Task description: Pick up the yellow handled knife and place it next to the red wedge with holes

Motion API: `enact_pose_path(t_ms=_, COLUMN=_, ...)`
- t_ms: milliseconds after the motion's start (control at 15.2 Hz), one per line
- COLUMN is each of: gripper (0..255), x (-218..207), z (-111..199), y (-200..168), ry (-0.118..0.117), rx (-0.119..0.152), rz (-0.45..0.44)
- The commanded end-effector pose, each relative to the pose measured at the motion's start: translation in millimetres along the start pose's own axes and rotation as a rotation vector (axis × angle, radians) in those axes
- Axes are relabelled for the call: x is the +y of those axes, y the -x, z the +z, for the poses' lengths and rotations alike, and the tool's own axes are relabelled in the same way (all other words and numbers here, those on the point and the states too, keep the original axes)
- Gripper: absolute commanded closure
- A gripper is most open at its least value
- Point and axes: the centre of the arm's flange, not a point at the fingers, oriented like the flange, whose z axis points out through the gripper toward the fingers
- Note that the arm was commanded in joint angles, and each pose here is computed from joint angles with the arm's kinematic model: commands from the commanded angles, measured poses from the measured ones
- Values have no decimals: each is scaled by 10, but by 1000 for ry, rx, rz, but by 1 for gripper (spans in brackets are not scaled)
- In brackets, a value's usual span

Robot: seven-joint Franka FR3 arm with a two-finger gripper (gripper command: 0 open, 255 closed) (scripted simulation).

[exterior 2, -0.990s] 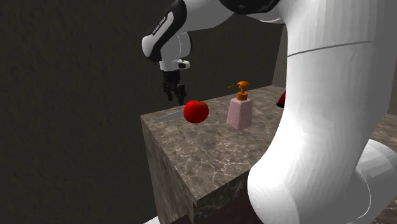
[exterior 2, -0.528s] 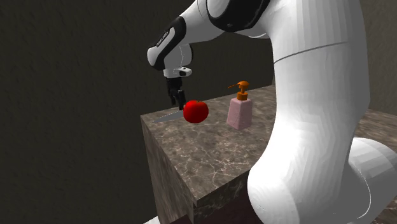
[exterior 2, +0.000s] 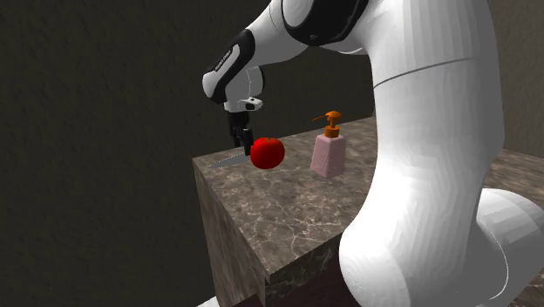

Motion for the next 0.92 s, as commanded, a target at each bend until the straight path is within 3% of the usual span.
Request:
enact_pose_path(t_ms=0, gripper=0, x=22, z=109, y=-49, ry=22, rx=2, rz=7)
enact_pose_path(t_ms=132, gripper=0, x=22, z=109, y=-49, ry=22, rx=2, rz=7)
enact_pose_path(t_ms=198, gripper=255, x=12, z=86, y=-52, ry=22, rx=2, rz=6)
enact_pose_path(t_ms=726, gripper=255, x=41, z=128, y=-11, ry=22, rx=3, rz=6)
enact_pose_path(t_ms=792, gripper=255, x=-47, z=-33, y=51, ry=-43, rx=0, rz=-2)
enact_pose_path(t_ms=858, gripper=0, x=-47, z=-33, y=51, ry=-43, rx=0, rz=-2)
